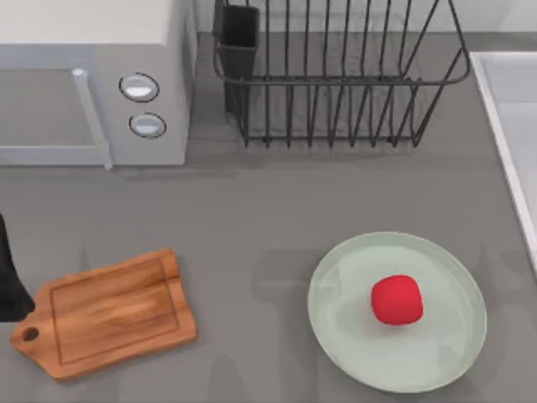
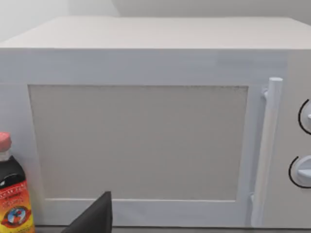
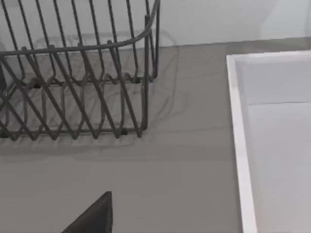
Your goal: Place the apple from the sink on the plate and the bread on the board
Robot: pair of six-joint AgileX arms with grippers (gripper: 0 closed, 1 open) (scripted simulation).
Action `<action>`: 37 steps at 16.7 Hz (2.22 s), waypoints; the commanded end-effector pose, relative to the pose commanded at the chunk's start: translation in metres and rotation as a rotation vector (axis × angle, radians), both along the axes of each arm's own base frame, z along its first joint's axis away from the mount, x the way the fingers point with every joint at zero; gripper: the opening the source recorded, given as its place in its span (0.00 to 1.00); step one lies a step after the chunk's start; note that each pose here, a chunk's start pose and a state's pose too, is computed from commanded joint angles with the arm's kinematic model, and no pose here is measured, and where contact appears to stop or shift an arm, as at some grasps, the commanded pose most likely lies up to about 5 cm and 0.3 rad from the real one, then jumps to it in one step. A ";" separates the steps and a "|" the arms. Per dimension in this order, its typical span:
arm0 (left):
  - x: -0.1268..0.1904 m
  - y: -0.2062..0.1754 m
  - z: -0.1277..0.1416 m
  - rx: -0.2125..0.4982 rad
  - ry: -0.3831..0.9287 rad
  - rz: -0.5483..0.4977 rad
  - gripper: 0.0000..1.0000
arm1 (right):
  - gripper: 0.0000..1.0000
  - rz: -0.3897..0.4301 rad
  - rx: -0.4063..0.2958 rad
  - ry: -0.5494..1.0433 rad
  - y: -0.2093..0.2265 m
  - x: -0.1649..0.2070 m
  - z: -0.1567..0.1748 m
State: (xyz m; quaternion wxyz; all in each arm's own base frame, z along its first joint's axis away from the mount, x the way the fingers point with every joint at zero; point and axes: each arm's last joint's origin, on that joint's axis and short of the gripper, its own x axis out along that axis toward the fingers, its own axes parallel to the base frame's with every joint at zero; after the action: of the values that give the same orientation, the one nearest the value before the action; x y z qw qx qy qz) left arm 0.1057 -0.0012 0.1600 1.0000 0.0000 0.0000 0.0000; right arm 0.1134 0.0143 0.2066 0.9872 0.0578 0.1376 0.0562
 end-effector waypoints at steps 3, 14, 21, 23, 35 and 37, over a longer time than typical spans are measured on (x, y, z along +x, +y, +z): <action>0.000 0.000 0.000 0.000 0.000 0.000 1.00 | 1.00 -0.065 -0.065 -0.174 -0.010 -0.007 -0.030; 0.001 0.001 0.003 0.023 0.028 0.005 1.00 | 1.00 -0.113 -0.116 -0.276 -0.015 -0.008 -0.047; 0.020 0.010 0.032 0.301 0.382 0.017 1.00 | 1.00 -0.113 -0.116 -0.276 -0.015 -0.008 -0.047; 0.034 0.016 0.041 0.403 0.528 -0.010 1.00 | 1.00 -0.113 -0.116 -0.276 -0.015 -0.008 -0.047; 0.144 0.074 0.036 0.778 1.283 -0.539 1.00 | 1.00 -0.113 -0.116 -0.276 -0.015 -0.008 -0.047; 0.157 0.084 0.028 0.790 1.346 -0.638 1.00 | 1.00 -0.113 -0.116 -0.276 -0.015 -0.008 -0.047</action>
State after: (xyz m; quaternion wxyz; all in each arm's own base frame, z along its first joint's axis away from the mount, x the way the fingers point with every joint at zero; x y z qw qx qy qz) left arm 0.2623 0.0826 0.1876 0.6654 0.3497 0.5959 -0.2826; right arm 0.1057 -0.0012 0.1600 1.0000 0.0000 0.0000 0.0000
